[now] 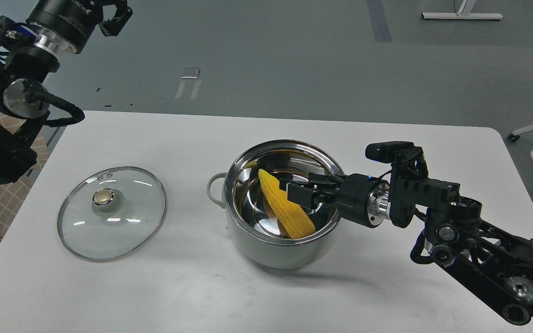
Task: Open pot and put corn in
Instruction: 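Release the corn into the pot and raise the right arm away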
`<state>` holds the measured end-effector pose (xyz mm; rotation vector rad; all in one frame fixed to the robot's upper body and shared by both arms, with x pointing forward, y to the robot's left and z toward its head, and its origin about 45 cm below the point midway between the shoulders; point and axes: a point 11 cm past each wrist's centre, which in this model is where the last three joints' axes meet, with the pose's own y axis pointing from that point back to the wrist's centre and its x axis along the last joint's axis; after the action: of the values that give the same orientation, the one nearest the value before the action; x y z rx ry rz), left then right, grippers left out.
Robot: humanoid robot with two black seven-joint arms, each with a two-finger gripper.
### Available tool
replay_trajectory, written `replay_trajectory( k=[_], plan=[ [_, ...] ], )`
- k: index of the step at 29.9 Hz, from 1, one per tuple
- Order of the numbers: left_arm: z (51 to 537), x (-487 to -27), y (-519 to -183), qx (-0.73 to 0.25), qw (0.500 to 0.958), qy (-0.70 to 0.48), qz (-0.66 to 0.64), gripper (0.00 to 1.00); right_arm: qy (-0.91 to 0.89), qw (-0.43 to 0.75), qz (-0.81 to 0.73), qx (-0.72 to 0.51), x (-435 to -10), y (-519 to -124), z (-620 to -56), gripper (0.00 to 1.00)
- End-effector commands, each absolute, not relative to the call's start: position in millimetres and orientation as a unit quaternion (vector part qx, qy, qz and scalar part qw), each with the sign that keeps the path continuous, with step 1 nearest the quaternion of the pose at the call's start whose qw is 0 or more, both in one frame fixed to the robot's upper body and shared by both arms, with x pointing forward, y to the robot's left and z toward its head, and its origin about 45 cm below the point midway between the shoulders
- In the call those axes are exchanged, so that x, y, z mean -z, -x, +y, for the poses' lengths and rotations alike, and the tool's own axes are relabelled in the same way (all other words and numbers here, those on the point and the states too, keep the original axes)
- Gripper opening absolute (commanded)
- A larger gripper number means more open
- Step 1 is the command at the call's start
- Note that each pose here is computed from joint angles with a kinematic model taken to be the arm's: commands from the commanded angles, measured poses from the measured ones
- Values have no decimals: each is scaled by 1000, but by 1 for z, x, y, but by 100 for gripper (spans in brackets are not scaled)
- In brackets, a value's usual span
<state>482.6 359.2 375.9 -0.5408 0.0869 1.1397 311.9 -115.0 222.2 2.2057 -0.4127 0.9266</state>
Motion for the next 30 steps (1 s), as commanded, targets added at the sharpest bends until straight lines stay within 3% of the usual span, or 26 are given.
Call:
replay_trajectory(
  k=[1,12,14,22,30],
  plan=[
    [359,-376,-483,-532,807,253,41,97,-850,337,-170,-366,-235,-317,-114,95],
    [361,-378,-482,-533,808,250,39,98,-822,114,-412,-376,-411,-393,-142,100],
    [362,-378,-482,-533,807,250,38,98,-826,82,-436,-349,-422,-402,-157,100],
    [363,-376,-483,-536,806,250,43,98,-868,-52,-479,-121,-399,-451,-217,100],
    [364,-360,-481,-541,804,241,57,98,-801,-195,-562,70,-362,-493,-327,100]
  ],
)
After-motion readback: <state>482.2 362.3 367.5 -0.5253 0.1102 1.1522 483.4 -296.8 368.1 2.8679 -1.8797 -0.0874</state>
